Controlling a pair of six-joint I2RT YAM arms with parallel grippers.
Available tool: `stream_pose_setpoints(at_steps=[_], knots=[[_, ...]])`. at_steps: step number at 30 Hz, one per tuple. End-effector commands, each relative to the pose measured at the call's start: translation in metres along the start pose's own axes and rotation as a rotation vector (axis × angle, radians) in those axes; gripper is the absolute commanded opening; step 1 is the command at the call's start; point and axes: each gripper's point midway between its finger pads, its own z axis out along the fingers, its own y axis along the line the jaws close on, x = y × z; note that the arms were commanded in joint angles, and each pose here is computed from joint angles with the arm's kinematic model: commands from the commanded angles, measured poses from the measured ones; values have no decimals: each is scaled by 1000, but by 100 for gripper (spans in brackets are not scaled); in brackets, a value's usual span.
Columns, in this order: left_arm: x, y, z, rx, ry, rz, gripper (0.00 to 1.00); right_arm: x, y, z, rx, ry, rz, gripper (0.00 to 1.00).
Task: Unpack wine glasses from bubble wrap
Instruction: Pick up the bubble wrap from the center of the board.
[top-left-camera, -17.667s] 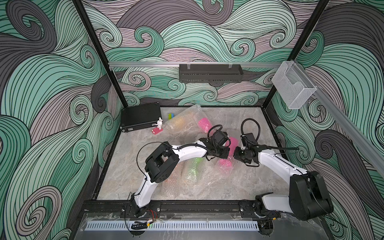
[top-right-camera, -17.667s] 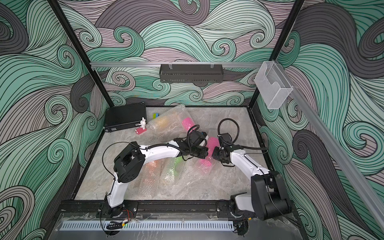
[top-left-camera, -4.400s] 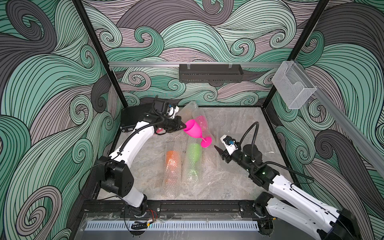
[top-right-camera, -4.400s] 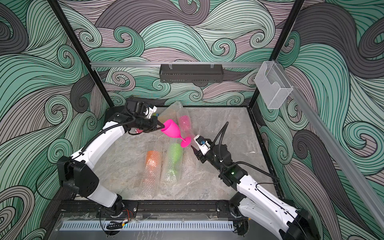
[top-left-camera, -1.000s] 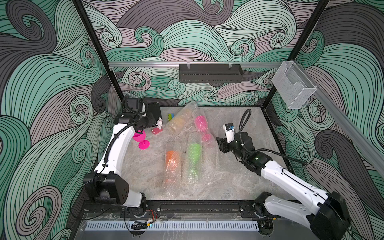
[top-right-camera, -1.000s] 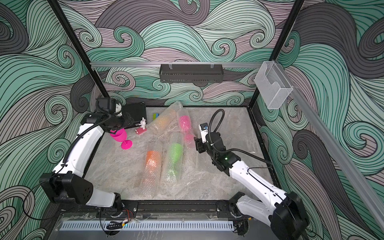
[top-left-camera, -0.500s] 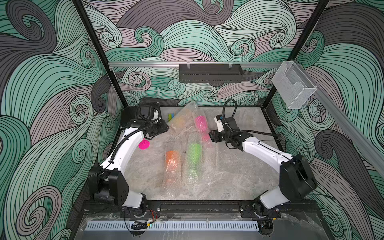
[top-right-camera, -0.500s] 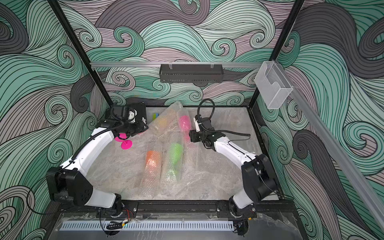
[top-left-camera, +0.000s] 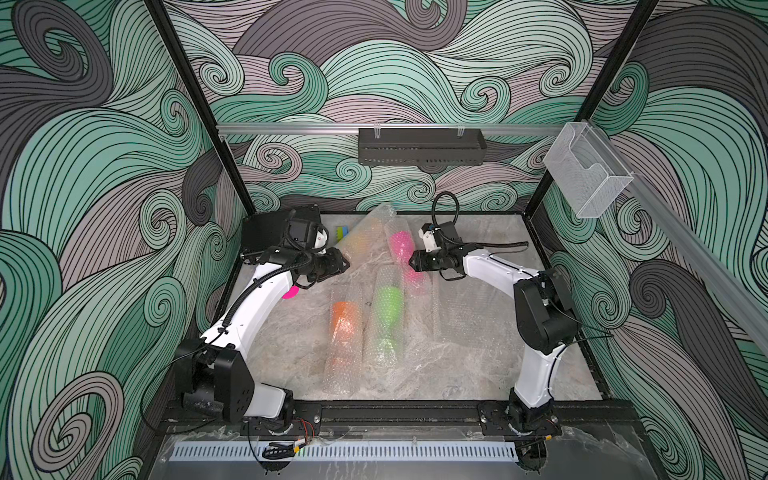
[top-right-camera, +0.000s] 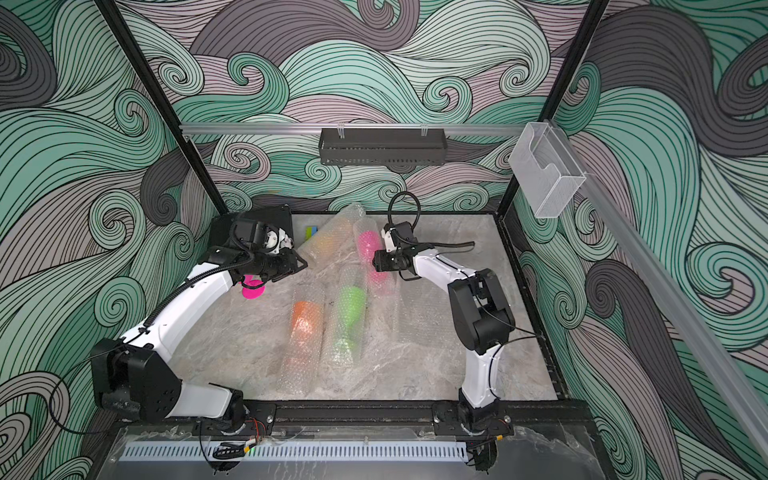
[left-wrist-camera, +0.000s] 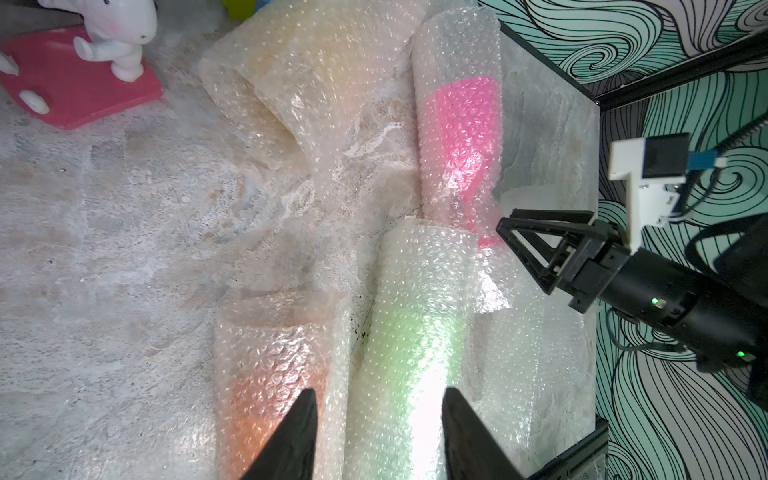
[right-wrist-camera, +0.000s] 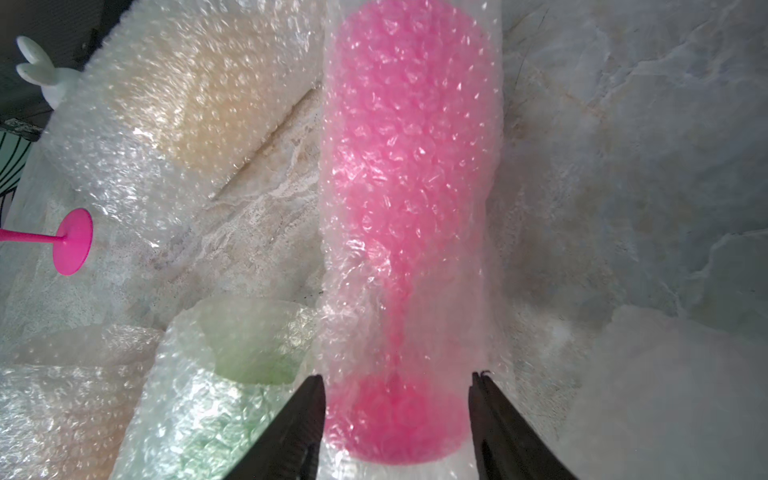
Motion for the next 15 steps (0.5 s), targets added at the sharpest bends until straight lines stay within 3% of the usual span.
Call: stream_pose_setpoints(at_steps=[1,8,12,15], knots=[[0,-12,-3,38,-6,11,48,-2,8,7,-43,24,22,55],[4,-14,-1,43,8,18,47,-4,11,16,-64,31,24,40],[6,-16,2,50,18,12,47,-3,14,14,-81,41,26,19],[6,-18,3,54,20,14,47,-5,19,6,-102,20,28,13]])
